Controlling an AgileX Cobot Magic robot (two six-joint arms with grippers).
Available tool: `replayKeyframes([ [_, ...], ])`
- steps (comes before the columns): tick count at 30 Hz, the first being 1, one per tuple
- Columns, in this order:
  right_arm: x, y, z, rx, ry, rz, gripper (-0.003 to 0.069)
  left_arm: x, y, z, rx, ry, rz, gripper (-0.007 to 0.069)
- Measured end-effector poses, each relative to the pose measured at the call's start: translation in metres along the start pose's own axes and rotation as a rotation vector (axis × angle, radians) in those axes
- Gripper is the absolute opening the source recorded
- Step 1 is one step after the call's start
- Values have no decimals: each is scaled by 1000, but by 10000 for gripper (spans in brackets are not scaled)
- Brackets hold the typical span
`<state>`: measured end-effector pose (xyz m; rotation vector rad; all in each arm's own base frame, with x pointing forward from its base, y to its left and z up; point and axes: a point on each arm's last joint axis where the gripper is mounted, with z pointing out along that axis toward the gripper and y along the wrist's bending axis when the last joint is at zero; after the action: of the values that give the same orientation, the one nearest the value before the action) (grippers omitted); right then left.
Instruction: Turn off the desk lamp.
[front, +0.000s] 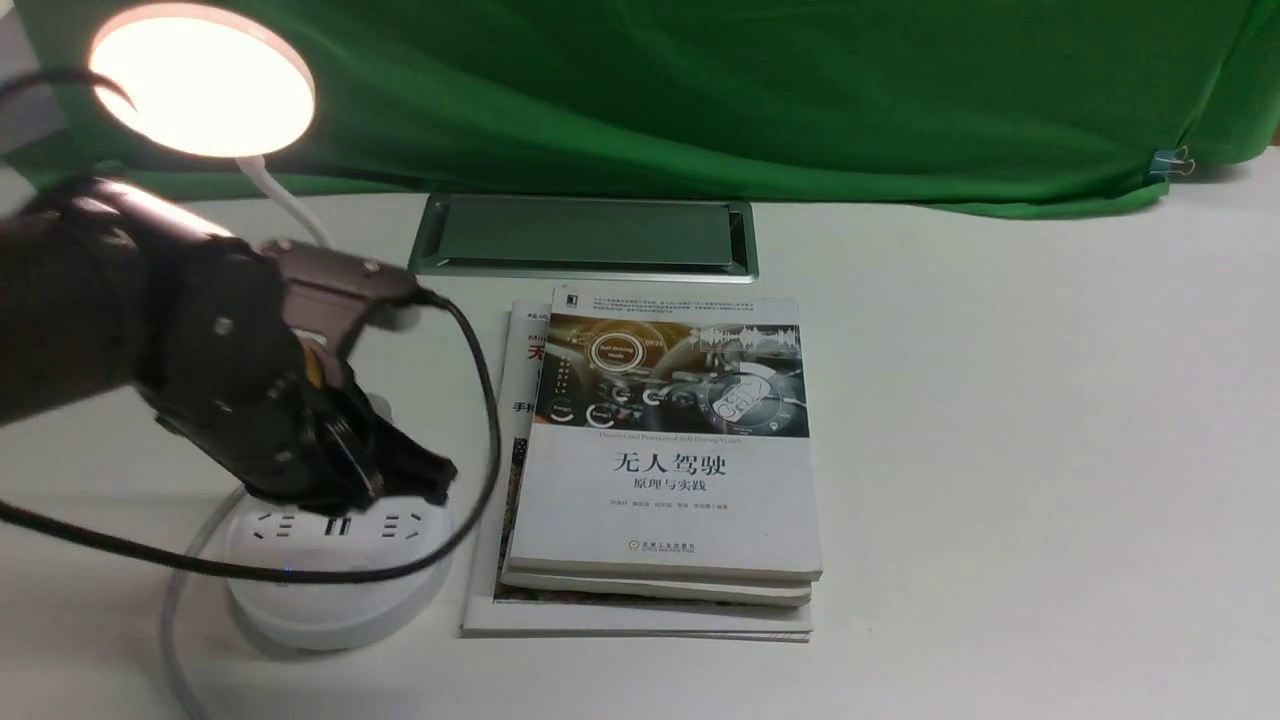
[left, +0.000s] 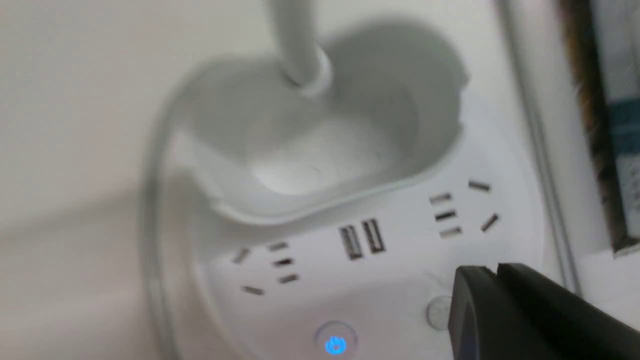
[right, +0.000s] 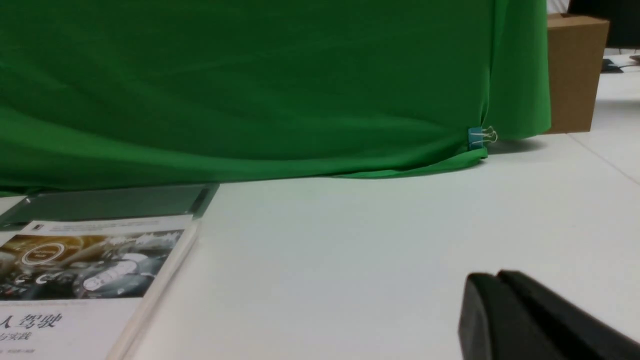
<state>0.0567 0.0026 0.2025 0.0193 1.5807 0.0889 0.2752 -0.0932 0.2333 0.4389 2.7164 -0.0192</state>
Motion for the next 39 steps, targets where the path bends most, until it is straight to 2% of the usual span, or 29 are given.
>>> replayKeyframes([
  [7,0,0,0,0,0,0,36,4,11,-2,60,-7,-52,19],
  [12,0,0,0,0,0,0,36,18,6,21,102,41,-86,19],
  [17,0,0,0,0,0,0,36,31,5,52,100,89,-104,19],
  [22,0,0,0,0,0,0,36,30,5,50,102,76,-108,19],
  [28,0,0,0,0,0,0,36,39,5,11,112,33,-113,19],
  [34,0,0,0,0,0,0,36,59,7,-109,126,-406,-119,19],
  [39,0,0,0,0,0,0,36,103,7,-166,121,-720,-110,19],
])
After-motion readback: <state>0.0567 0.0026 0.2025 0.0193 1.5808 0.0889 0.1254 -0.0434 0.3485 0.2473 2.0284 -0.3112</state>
